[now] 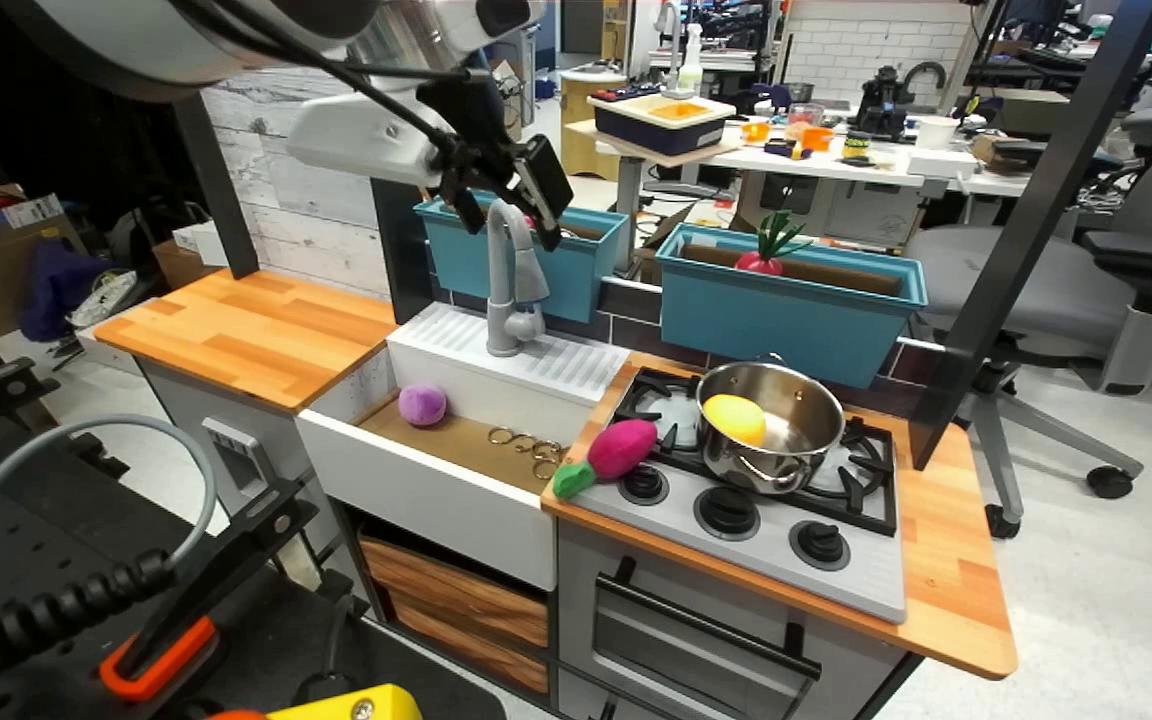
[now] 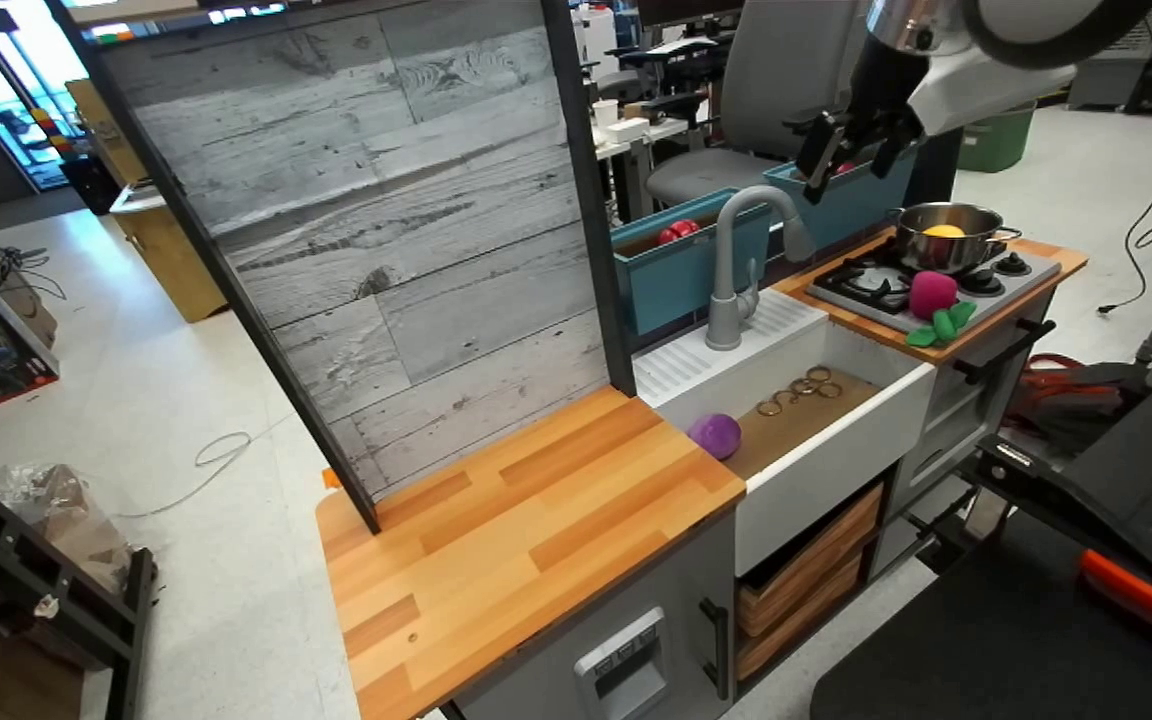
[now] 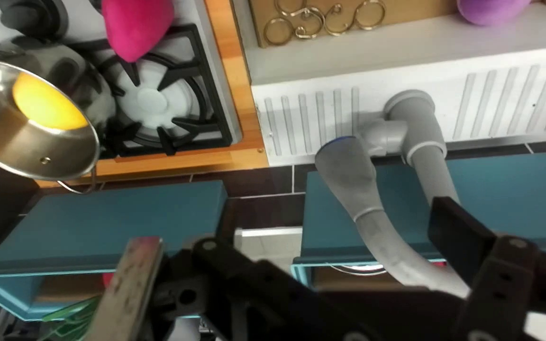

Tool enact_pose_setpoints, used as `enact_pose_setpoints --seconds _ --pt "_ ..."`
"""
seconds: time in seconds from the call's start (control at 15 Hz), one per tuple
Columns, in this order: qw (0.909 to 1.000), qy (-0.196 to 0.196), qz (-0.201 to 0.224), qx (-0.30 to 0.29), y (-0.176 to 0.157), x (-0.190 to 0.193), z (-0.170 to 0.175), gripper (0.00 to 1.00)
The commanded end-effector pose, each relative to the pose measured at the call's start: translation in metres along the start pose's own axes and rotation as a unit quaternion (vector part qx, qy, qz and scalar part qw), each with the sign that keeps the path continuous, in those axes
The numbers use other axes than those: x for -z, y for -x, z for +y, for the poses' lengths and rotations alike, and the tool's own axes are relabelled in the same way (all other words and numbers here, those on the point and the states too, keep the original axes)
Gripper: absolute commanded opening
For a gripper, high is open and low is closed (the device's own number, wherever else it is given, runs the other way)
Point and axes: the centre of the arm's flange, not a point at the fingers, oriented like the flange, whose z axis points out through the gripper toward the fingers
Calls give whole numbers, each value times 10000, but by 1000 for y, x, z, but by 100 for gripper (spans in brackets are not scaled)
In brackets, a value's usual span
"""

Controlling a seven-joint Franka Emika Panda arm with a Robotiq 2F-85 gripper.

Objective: Push the grey faucet head to the left

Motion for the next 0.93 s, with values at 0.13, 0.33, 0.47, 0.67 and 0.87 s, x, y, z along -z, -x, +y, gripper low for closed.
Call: enact_pose_setpoints --seconds 0.13,0.33,0.47,0.67,0.87 --pt "9927 -649 1004 131 -30 -52 -31 100" --pt "9877 -944 1224 226 -34 -66 -49 100" --pt "9855 -1077 1290 241 -35 -75 -58 100" --pt "9867 -1113 1162 225 -27 -80 -55 100" --pt "9915 -1057 757 -106 -10 -66 -51 100"
